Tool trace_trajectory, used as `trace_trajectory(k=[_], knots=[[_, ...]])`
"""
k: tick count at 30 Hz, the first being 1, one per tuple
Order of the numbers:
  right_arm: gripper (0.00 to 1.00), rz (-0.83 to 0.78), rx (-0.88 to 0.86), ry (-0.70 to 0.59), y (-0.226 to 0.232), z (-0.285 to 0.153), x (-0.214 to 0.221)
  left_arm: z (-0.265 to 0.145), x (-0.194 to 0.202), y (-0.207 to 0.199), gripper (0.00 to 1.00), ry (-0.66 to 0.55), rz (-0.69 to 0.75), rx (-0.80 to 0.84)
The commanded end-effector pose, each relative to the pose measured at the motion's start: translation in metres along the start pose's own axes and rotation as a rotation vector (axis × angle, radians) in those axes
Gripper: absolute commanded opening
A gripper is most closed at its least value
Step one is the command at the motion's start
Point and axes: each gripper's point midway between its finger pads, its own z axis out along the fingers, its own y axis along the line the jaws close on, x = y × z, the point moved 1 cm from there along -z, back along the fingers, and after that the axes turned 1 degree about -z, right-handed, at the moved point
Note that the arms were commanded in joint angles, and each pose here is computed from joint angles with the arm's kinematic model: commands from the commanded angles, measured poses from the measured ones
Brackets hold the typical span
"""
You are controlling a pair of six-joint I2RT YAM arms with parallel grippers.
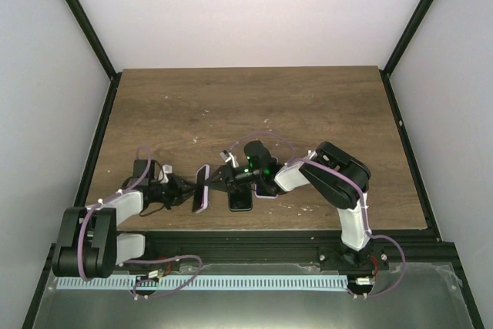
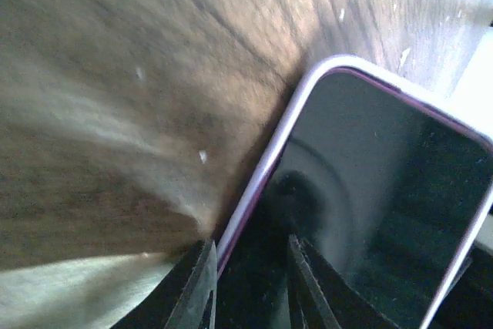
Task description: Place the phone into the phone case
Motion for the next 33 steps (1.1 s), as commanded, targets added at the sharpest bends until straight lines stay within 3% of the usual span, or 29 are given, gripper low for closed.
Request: trace_trajectory(k=[1,14,19,28,33], knots=[[0.33,-0.108,-0.076,-0.03,0.034,0.005,-0.008,-0.001,0.039,-0.017,0.28,0.174,-0.029,0.117],[0.35,-0.044,0.169,-0.015,-0.01,0.012,-0.016,0.002,0.036,-0.018,0.29,0.161,-0.013,0.105],[0.35,-0.053,0.184,-0.013,-0.008,0.012,-0.017,0.006,0.033,-0.013,0.28,0.164,-0.021,0.087],[0.14,-0.044,0.356,-0.052,-0.03,0.001,-0.023,0.005,0.025,-0.023,0.3,0.144,0.003,0.085],[0.07,-0.049,0.267,-0.05,-0.016,-0.002,-0.023,-0.007,0.018,-0.041,0.38,0.125,0.043,0.105]])
